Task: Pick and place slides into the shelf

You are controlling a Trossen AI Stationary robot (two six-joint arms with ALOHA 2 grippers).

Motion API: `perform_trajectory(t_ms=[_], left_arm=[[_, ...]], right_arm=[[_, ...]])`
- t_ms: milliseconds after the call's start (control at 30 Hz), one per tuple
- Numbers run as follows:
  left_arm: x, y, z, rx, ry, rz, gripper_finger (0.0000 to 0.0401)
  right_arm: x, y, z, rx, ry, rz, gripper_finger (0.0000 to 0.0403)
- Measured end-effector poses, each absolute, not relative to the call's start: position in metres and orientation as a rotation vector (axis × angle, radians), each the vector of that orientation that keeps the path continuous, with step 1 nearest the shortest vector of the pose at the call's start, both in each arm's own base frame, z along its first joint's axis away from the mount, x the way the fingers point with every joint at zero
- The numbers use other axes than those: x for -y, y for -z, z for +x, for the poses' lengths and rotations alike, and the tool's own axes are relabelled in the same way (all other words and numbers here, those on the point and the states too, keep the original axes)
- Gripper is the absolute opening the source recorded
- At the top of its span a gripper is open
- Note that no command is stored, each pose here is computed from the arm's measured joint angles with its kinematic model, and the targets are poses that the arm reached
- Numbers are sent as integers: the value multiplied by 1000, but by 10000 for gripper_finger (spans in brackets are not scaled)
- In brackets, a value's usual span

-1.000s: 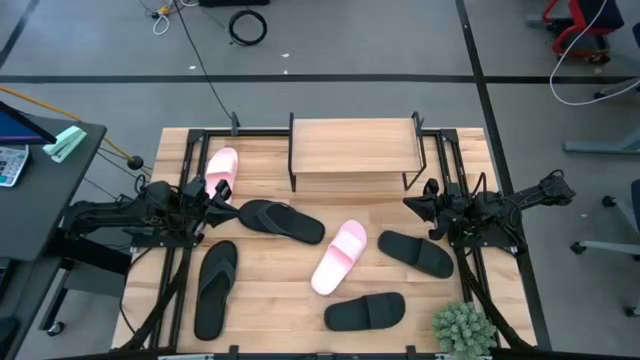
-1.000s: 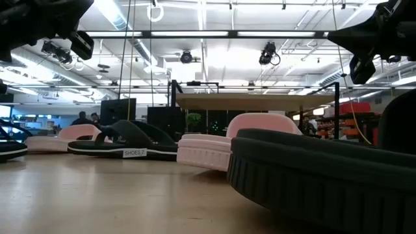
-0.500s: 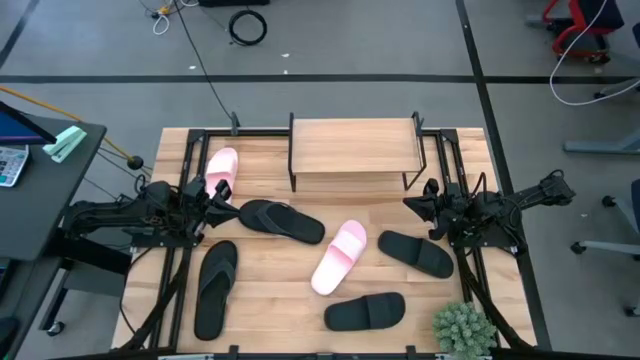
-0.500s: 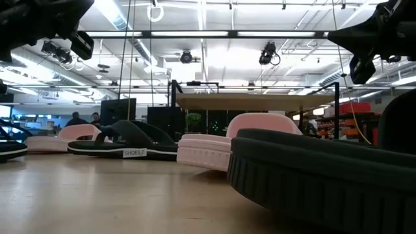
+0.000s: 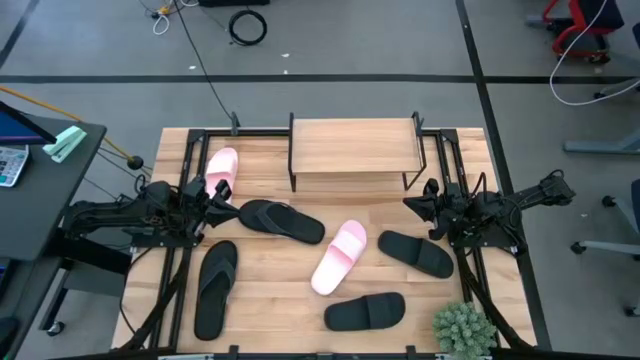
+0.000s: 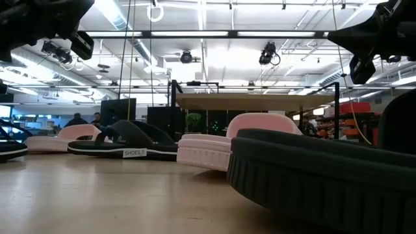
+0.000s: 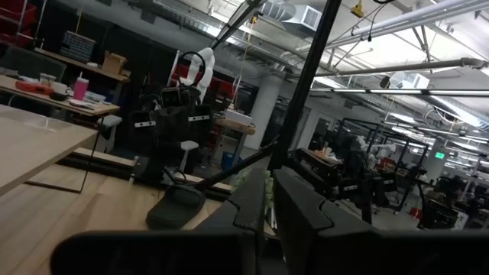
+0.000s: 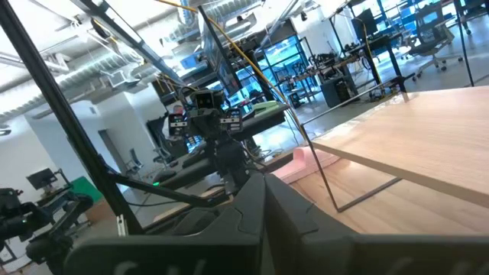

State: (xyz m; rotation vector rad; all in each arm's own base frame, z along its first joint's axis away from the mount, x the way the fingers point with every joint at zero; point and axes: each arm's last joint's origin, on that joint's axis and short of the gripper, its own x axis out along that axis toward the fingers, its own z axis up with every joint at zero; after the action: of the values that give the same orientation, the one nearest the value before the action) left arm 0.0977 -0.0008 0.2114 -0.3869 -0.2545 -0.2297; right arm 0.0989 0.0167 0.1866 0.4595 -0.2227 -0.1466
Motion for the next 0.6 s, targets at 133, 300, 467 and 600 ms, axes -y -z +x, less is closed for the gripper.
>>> perform_trajectory(t_ms=[133,300,467,600], left_arm=[[1,-211,98,254,230,-387,31],[1,-211,98,254,230,-387,24],[1,-211,98,254,229,-387,25],[1,-211,98,254,229,-387,32]], right_arm=[[-17,-187,99,223,147,459,14],[-17,-187,99,223,146,459,14],[-17,-187,99,222,146,459,14],[-17,-187,99,223,147,460,14]])
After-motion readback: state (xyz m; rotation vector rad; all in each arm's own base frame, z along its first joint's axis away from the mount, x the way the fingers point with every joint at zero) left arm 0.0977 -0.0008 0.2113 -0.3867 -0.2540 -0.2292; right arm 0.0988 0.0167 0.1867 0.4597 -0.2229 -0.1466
